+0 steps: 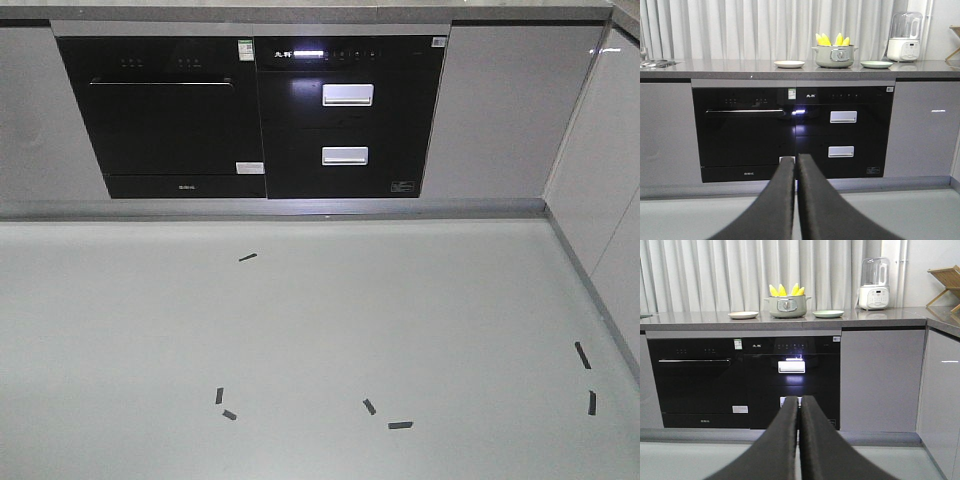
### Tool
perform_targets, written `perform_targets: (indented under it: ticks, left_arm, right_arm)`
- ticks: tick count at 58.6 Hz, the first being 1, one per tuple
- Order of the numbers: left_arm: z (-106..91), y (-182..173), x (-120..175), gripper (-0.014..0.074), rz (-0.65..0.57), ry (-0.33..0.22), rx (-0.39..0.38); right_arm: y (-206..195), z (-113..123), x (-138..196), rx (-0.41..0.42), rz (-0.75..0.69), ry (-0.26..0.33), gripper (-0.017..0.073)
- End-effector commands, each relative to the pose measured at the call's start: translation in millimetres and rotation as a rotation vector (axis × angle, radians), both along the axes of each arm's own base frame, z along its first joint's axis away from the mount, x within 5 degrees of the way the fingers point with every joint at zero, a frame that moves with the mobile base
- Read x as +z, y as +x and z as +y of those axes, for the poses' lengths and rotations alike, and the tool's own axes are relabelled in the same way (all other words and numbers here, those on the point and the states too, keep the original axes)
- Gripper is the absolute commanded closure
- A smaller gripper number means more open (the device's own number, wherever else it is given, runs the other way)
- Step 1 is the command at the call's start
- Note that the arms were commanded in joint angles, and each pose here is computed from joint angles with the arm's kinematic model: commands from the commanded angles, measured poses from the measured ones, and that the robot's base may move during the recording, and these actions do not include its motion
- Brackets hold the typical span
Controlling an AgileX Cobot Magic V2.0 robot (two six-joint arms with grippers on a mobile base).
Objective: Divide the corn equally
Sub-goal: 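Drive the base toward the counter with the pot and plates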
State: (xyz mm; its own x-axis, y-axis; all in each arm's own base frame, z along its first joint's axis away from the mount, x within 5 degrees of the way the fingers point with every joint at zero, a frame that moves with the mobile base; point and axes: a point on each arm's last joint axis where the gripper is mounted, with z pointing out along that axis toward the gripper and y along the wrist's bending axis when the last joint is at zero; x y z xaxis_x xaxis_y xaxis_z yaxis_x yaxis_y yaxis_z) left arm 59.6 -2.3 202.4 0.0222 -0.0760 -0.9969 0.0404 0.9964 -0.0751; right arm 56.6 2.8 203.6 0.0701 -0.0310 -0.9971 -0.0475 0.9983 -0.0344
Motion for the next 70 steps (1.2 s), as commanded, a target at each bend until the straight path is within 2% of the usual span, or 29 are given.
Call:
perform_targets:
  ticks: [1, 70]
  left_arm:
    - [-0.3, 0.0, 13.1, 0.0600, -0.077, -0.008, -0.003]
    - [-0.3, 0.0, 13.1, 0.0600, -0.077, -0.008, -0.003]
  right_arm:
    - [-0.5, 0.3, 2.3, 0.000, -0.073, -0.015, 0.0561]
    - [-0.5, 0.3, 2.3, 0.000, -0.073, -0.015, 0.0561]
